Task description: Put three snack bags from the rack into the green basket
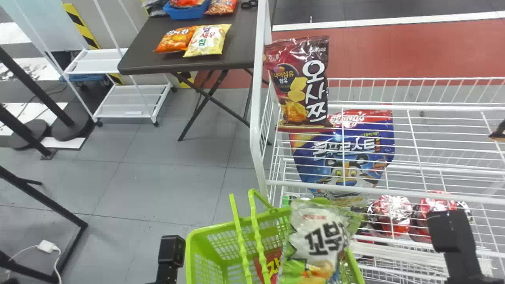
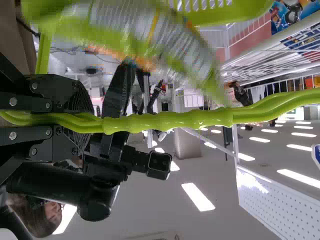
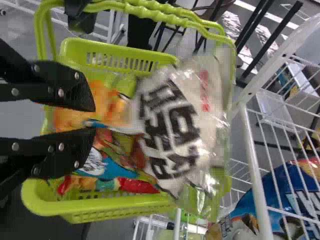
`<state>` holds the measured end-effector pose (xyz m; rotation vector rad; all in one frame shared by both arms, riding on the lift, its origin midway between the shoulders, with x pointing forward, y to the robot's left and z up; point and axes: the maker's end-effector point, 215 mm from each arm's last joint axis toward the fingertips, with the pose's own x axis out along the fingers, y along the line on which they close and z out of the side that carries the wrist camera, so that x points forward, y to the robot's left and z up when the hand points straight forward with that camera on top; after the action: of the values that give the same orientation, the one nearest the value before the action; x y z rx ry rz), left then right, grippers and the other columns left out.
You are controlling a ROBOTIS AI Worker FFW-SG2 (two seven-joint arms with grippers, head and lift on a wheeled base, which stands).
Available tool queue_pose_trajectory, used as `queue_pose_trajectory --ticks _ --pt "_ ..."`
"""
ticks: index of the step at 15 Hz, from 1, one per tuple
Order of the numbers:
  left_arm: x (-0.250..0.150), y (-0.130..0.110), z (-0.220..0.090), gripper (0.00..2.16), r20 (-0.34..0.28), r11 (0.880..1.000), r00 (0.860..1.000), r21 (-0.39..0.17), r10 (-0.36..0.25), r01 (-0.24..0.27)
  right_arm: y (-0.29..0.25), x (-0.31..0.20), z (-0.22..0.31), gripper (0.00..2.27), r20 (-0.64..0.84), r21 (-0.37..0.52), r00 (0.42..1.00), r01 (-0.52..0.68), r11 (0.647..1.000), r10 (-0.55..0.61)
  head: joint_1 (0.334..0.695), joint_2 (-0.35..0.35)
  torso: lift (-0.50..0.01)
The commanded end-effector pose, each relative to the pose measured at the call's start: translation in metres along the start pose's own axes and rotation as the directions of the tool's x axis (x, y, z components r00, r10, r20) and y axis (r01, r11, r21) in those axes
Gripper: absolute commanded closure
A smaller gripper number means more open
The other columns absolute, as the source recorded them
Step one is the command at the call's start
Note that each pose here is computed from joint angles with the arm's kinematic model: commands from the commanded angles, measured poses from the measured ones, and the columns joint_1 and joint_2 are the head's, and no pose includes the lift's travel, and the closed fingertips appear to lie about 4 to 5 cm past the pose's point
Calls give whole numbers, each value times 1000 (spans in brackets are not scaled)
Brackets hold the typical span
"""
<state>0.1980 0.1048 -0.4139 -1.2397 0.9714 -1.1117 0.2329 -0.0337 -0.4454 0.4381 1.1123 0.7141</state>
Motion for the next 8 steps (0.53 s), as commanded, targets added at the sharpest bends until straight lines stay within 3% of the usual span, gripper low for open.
queue_pose_trajectory --ticks 1,4,6,7,8 --pt "1 0 0 2148 -3 1000 1000 -1 -1 1 -3 -8 20 33 74 -13 997 -1 1000 2 695 211 0" --pt "1 1 -2 2148 -2 1000 1000 -5 -2 2 -38 -49 86 43 294 -12 954 62 998 -56 695 162 0" --pt "0 1 -2 2148 -1 1000 1000 -8 -1 1 -92 -102 150 53 484 -10 851 239 971 -205 695 82 0" --pt "0 2 -2 2148 -1 1000 1000 -9 -1 1 -124 -126 172 53 535 15 796 328 945 -285 695 20 0" --pt "0 2 -3 2148 -2 1000 1000 -11 -2 2 -152 -149 192 53 584 39 735 399 916 -345 695 -105 0"
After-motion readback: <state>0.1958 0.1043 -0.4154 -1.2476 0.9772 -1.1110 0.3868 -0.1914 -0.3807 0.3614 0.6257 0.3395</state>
